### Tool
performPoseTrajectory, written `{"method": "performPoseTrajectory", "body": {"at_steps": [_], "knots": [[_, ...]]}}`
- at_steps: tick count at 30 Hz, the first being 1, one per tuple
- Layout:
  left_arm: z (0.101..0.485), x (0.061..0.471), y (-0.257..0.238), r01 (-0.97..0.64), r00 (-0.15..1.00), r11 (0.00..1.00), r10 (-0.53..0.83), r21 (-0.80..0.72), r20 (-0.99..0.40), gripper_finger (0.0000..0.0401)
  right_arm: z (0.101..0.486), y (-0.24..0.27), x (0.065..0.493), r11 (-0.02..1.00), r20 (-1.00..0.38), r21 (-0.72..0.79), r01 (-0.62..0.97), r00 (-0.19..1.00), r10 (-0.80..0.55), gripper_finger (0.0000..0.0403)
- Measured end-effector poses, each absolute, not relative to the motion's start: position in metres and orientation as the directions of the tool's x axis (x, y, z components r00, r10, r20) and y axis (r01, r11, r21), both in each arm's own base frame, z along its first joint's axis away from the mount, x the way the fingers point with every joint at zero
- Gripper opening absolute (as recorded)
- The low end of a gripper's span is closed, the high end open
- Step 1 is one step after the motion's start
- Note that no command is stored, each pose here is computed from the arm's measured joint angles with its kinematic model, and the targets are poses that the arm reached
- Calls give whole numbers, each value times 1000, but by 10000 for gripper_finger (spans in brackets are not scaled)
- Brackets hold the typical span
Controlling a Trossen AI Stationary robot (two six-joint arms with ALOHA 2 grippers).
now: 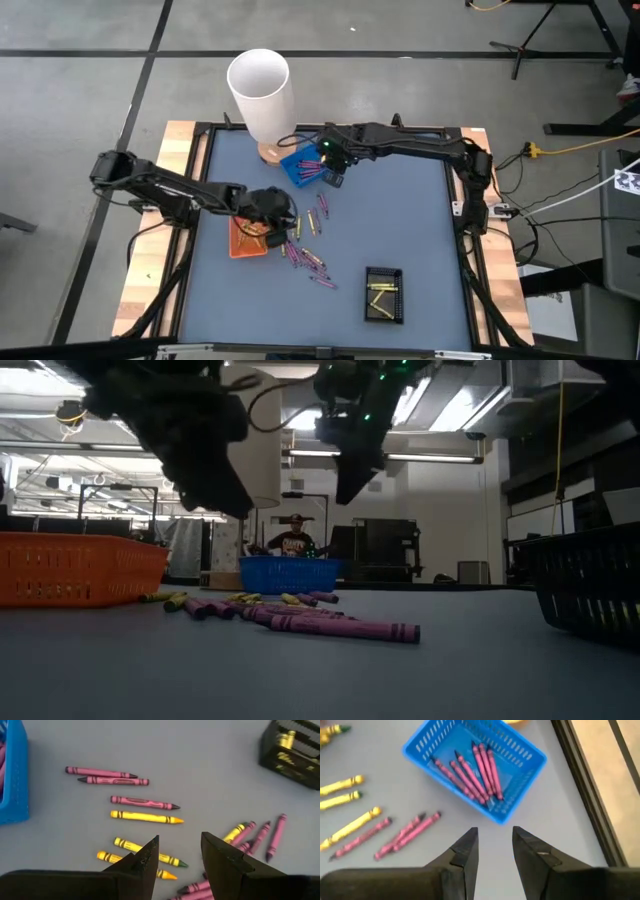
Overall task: Sort crayons
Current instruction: Put the yellow crayon into the orange bin
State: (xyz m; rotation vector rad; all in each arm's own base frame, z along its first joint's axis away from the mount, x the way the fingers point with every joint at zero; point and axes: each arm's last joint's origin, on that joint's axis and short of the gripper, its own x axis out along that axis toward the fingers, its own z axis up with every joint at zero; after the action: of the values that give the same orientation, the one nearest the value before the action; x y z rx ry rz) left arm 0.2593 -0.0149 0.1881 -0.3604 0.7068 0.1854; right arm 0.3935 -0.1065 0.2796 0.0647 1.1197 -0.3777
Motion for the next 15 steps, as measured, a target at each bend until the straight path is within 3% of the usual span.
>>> {"method": "performPoseTrajectory", "body": {"at_steps": [15], "knots": [[149,286,5,-485,561,844,101,-228,-822,130,324,-50,351,951,-915,-223,213,290,-280,117]]}}
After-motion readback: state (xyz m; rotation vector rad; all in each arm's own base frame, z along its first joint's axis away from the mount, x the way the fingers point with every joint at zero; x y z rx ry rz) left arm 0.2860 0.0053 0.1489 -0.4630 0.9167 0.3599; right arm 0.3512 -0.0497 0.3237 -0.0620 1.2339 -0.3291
